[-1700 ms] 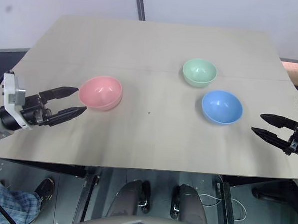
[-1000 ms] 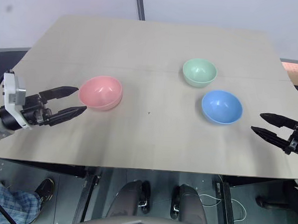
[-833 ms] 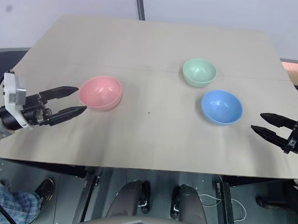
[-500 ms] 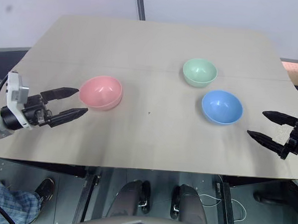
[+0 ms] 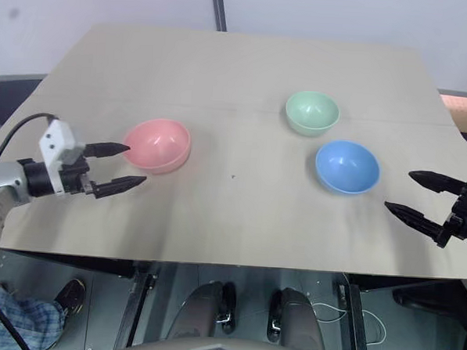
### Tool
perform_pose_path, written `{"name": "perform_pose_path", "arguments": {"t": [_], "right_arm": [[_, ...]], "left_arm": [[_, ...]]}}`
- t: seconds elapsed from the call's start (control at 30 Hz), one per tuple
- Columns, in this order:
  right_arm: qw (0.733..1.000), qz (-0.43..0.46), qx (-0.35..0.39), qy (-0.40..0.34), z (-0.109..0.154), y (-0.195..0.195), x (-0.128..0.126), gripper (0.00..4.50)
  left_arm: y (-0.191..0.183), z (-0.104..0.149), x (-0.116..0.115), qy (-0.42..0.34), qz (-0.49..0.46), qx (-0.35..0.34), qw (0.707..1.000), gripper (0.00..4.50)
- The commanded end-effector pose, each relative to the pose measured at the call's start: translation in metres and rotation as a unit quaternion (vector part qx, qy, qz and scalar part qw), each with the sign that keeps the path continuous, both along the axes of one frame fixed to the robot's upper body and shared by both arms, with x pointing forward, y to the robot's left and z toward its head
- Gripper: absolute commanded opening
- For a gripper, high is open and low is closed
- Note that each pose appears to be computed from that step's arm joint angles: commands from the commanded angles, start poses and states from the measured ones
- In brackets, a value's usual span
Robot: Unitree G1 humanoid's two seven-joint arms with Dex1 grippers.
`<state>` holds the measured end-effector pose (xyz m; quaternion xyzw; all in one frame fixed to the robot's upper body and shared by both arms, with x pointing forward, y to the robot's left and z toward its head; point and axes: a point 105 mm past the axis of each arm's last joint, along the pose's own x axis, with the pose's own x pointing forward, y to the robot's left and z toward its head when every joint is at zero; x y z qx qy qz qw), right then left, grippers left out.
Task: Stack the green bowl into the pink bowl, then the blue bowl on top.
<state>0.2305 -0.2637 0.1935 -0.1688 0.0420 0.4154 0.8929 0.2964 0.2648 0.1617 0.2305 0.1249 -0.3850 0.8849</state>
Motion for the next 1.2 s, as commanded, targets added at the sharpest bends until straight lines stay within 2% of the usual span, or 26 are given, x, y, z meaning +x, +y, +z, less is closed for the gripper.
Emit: {"name": "perform_pose_path", "arguments": {"t": [0.03,0.2,0.4,0.5,0.6,0.83,0.97,1.2], "right_arm": [[0.999,0.04,-0.009,-0.033,0.012,0.016,-0.007,4.41],[0.995,0.079,0.019,-0.05,0.02,0.035,-0.012,4.41],[0.996,0.079,0.016,-0.044,0.014,0.036,-0.011,4.41],[0.996,0.075,0.017,-0.045,0.014,0.035,-0.011,4.41],[0.996,0.071,0.017,-0.046,0.014,0.033,-0.011,4.5],[0.997,0.063,0.017,-0.047,0.012,0.031,-0.01,4.5],[0.997,0.061,0.018,-0.049,0.012,0.031,-0.009,4.5],[0.997,0.061,0.018,-0.049,0.011,0.03,-0.006,4.5]], "left_arm": [[0.003,0.007,0.007,-0.03,-0.004,0.042,0.999,4.5],[0.0,0.001,0.015,-0.032,-0.027,0.077,0.996,4.5],[-0.007,-0.008,0.025,-0.037,-0.058,0.129,0.989,4.5],[-0.012,-0.008,0.022,-0.02,-0.087,0.118,0.989,4.5],[-0.014,-0.003,0.023,-0.021,-0.101,0.116,0.988,3.66],[-0.017,0.003,0.027,-0.039,-0.137,0.155,0.978,0.18],[-0.021,0.009,0.027,-0.047,-0.189,0.205,0.959,0.07],[-0.045,0.022,0.032,-0.089,-0.307,0.284,0.904,0.07]]}}
